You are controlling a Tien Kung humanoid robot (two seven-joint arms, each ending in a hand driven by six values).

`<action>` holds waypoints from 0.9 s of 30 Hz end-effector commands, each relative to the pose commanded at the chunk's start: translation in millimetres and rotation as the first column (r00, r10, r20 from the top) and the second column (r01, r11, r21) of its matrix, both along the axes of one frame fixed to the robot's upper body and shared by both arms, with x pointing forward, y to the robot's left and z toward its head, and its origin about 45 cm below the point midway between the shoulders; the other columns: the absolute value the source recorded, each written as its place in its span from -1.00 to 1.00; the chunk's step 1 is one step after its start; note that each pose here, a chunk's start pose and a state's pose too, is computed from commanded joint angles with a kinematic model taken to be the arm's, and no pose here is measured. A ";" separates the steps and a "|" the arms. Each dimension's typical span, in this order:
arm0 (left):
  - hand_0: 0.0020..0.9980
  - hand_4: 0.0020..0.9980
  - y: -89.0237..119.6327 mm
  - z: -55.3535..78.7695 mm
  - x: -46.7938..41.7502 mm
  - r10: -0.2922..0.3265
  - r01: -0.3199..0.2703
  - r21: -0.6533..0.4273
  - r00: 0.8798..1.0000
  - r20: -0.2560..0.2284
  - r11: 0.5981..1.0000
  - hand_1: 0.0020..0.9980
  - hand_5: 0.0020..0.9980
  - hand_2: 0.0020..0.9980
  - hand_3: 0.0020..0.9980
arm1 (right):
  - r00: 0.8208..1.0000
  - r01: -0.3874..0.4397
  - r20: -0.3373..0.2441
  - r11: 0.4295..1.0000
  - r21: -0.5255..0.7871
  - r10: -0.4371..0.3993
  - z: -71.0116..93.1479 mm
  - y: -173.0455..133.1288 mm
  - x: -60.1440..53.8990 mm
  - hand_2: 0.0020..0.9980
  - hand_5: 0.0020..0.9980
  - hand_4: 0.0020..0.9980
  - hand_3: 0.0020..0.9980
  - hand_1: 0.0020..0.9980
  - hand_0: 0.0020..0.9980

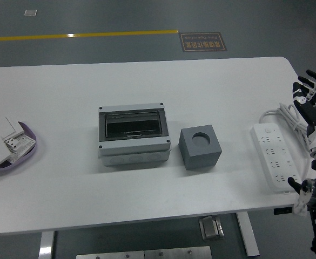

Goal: Pick up the cylinder from the cube,place it in the box,flap close box

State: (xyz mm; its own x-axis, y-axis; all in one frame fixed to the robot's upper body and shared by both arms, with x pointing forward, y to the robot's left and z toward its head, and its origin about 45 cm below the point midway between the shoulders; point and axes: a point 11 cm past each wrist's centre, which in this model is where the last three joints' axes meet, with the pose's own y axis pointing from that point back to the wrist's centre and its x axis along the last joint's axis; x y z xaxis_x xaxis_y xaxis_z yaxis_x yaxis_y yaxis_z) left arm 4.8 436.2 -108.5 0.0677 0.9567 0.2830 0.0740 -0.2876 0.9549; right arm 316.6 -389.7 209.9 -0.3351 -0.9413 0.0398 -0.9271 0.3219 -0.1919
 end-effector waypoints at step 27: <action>0.20 0.33 -4.1 -1.3 1.7 0.006 -0.006 -0.007 1.000 0.004 1.000 0.17 -0.49 0.12 0.20 | 1.000 0.019 -0.003 1.000 -0.010 -0.020 0.3 -5.6 -2.7 0.38 -0.61 0.44 0.45 0.34 0.52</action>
State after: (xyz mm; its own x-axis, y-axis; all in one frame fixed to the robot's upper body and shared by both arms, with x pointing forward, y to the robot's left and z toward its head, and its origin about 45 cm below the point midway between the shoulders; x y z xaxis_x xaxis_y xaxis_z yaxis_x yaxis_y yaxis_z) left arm 6.6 432.2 -109.9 0.0612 0.9590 0.2769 0.0722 -0.2809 0.9570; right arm 313.8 -395.3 210.2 -0.3533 -0.9342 0.0506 -0.9213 0.3380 -0.1924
